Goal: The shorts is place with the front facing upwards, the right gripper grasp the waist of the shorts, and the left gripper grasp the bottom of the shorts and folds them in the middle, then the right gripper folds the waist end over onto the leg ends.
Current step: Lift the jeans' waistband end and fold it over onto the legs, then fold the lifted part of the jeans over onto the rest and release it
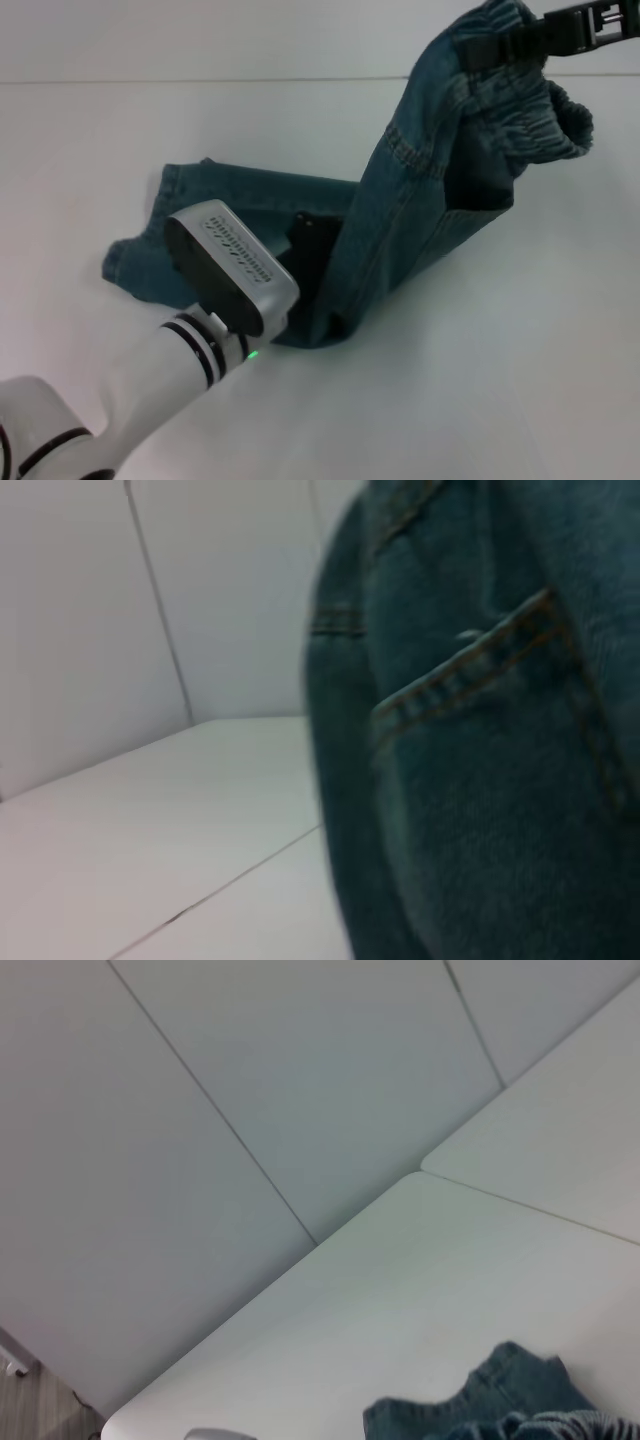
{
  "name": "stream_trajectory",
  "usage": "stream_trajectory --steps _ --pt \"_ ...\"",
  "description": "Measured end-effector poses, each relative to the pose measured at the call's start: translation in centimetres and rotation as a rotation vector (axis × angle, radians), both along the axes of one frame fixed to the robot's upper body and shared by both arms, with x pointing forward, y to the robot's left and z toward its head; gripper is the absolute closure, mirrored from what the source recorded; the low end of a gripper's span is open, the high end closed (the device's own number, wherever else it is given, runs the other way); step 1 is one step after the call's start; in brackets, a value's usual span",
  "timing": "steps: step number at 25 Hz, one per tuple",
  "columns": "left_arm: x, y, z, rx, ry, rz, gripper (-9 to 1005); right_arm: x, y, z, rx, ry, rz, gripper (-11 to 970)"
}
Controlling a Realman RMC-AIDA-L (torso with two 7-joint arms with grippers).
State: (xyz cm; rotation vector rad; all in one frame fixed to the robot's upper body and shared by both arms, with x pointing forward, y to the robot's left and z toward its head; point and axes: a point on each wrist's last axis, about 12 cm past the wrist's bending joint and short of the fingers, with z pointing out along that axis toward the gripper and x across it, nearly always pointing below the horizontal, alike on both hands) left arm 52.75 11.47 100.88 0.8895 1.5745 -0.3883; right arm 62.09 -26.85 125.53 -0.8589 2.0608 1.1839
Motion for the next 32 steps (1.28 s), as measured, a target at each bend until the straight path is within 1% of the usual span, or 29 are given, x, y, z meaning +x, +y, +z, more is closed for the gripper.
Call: stream_trajectory --steps 4,7,10,13,16,18,19,22,23,24,25,26,27,28,30,32 --pt "-0.7 -1.1 0.0 -0.019 0.015 -0.037 995 0.3 0.8 0.2 -0.017 -0.003 0.013 859" --pt "-1.0 -1.2 0.0 -0.022 0.017 -0.041 996 0.5 1.1 0.2 -0.028 -0.003 0.013 857" --pt "-1.0 -0.6 -0.2 -0.030 0.012 -0.016 996 0.6 1.2 0.0 -0.036 -0.005 0.009 856" --pt "-0.9 0.8 -0.2 -0.068 -0.010 0.062 996 0.7 1.1 -0.1 -0.040 -0.007 0.003 855" --pt "-1.0 2.7 -0.2 -0.114 -0.044 0.149 996 0.6 1.1 -0.3 -0.041 -0.002 0.003 854" --pt "-1.4 4.5 -0.4 -0.142 -0.070 0.228 996 0.6 1.1 -0.4 -0.046 -0.002 0.006 853" --pt "-1.5 4.8 -0.4 -0.145 -0.074 0.238 996 0.6 1.1 -0.4 -0.049 -0.004 0.010 852" --pt "-2.1 7.0 -0.6 -0.171 -0.102 0.321 995 0.6 1.5 -0.7 -0.057 -0.003 0.021 851" --pt "-2.5 8.4 -0.6 -0.207 -0.113 0.362 995 0.8 1.7 -0.8 -0.059 0.000 0.024 851" --pt "-2.5 8.4 -0.6 -0.207 -0.113 0.362 995 0.9 1.9 -0.9 -0.061 0.002 0.029 850" --pt "-2.8 9.6 -0.6 -0.240 -0.113 0.391 994 1.0 2.2 -1.0 -0.065 0.002 0.033 850" --pt "-2.8 9.6 -0.6 -0.240 -0.113 0.391 994 1.1 2.6 -1.0 -0.068 0.000 0.039 849" --pt "-3.2 11.9 -0.6 -0.313 -0.088 0.428 993 1.2 2.9 -1.1 -0.069 -0.001 0.042 849" --pt "-3.3 12.7 -0.6 -0.330 -0.077 0.434 993 1.4 3.4 -1.1 -0.071 -0.003 0.049 849" --pt "-3.7 15.1 -0.3 -0.391 -0.041 0.439 992 1.7 4.3 -1.2 -0.081 -0.007 0.064 848" --pt "-4.4 17.0 0.1 -0.433 -0.022 0.416 991 2.0 5.6 -1.5 -0.102 -0.016 0.086 847"
